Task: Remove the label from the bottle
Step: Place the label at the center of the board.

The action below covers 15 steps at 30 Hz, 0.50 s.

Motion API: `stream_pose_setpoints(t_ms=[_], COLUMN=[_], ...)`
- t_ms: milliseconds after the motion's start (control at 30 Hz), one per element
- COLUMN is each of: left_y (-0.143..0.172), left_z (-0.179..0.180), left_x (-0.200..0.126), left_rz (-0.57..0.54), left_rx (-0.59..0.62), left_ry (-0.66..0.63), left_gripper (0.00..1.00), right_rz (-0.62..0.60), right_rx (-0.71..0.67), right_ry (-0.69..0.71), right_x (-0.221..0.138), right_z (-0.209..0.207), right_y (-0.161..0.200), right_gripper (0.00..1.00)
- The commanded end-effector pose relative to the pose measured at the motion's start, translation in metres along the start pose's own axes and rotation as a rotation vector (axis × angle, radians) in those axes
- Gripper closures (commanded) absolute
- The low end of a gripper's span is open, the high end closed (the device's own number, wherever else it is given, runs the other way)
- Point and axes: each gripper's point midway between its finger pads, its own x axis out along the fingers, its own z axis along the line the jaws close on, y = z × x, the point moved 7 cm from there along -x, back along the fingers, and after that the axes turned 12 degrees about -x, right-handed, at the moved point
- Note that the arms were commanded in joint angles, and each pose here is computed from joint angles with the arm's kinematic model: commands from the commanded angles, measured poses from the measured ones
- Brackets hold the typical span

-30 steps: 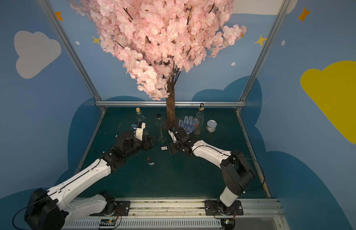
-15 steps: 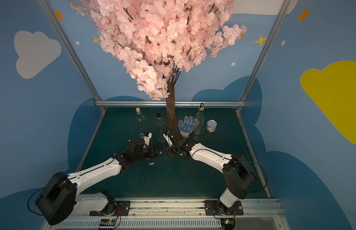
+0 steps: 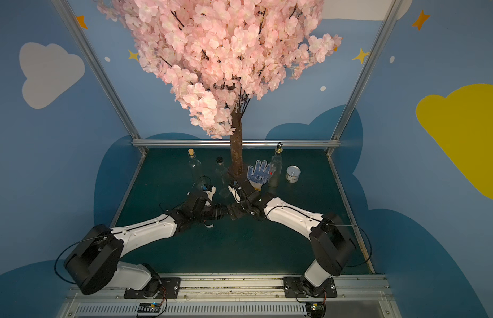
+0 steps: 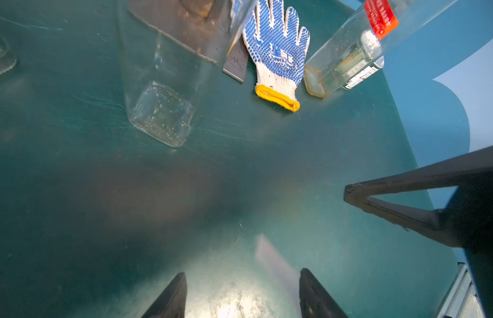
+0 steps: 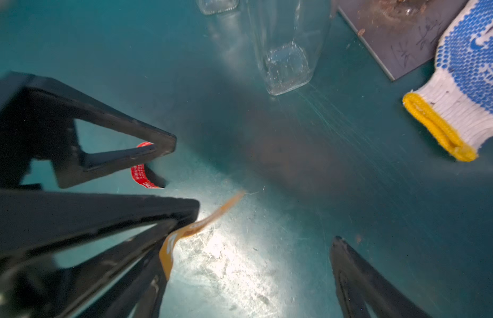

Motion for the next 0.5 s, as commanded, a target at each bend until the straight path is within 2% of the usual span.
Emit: stream_pose_setpoints(t_ms=[0,233,467], left_y=[-0.003,-0.004,-0.01], left_z=[-0.007,-0.008,-0.011], left_x=[-0.003,-0.005,-0.037], left_rz=[0.003,0.0,-0.113], left_rx=[0.025,0.028,0.061], left_ry=[0.011,0.008,0.042], left_gripper=[0.36,0.36,0.36], right_rz=[-0.077,-0.108,-0.083], right_rx=[0.011,0.077,0.1], right_ry=[-0.004,0.046,0.07], right_x=[-0.023,-0.031,-0.028], right_z=[-0.001,-0.01,-0.018], right_y=[-0.014,-0.007,0.0], right_gripper=[0.1,0.09,0.09])
